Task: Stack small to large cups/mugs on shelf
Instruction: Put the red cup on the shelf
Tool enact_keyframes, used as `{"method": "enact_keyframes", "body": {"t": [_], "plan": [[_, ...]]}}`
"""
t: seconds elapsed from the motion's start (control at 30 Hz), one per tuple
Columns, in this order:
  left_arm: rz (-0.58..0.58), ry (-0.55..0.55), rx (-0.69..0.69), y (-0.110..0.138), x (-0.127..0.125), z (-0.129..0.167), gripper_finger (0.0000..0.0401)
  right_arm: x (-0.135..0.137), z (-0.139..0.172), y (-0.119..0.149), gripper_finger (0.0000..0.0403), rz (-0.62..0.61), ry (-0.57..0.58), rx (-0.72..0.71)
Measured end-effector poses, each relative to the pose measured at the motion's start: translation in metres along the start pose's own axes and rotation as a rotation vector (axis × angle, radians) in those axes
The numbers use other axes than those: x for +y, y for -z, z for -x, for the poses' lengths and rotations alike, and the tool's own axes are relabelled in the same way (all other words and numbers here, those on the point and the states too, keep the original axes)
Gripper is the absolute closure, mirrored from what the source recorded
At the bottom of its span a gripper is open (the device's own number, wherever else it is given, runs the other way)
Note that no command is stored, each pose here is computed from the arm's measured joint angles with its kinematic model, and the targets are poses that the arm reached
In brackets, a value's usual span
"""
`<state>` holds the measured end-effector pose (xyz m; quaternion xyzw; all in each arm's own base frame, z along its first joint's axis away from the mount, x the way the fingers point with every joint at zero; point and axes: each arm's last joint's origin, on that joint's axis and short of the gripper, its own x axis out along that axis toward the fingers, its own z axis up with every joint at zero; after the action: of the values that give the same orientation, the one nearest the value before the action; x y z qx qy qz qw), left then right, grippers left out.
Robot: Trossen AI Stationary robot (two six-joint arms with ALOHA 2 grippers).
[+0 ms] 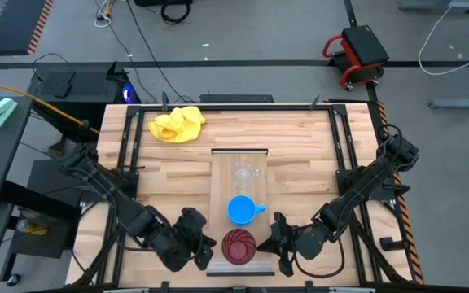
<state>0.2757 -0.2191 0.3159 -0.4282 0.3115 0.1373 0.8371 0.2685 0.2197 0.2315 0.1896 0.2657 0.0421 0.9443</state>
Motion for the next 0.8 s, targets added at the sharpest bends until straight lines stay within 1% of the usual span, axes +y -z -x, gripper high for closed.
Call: {"method": "enact_keyframes", "body": {"t": [0.33, 0.5, 0.67, 0.8], "plan": [[-0.025, 0.084, 0.052, -0.02, -0.006, -0.01, 0.0387, -0.002, -0.001, -0.001, 0.0403, 0.011, 0.005, -0.002], [-0.024, 0.093, 0.072, -0.021, -0.006, -0.012, 0.0384, -0.002, -0.001, -0.001, 0.0403, 0.012, 0.005, -0.002], [-0.022, 0.164, 0.084, -0.019, -0.013, -0.015, 0.0382, -0.002, -0.001, -0.001, 0.0403, 0.019, 0.005, -0.002], [-0.033, 0.192, 0.081, -0.019, -0.016, -0.018, 0.0387, -0.002, -0.001, -0.001, 0.0403, 0.02, 0.006, -0.001]]}}
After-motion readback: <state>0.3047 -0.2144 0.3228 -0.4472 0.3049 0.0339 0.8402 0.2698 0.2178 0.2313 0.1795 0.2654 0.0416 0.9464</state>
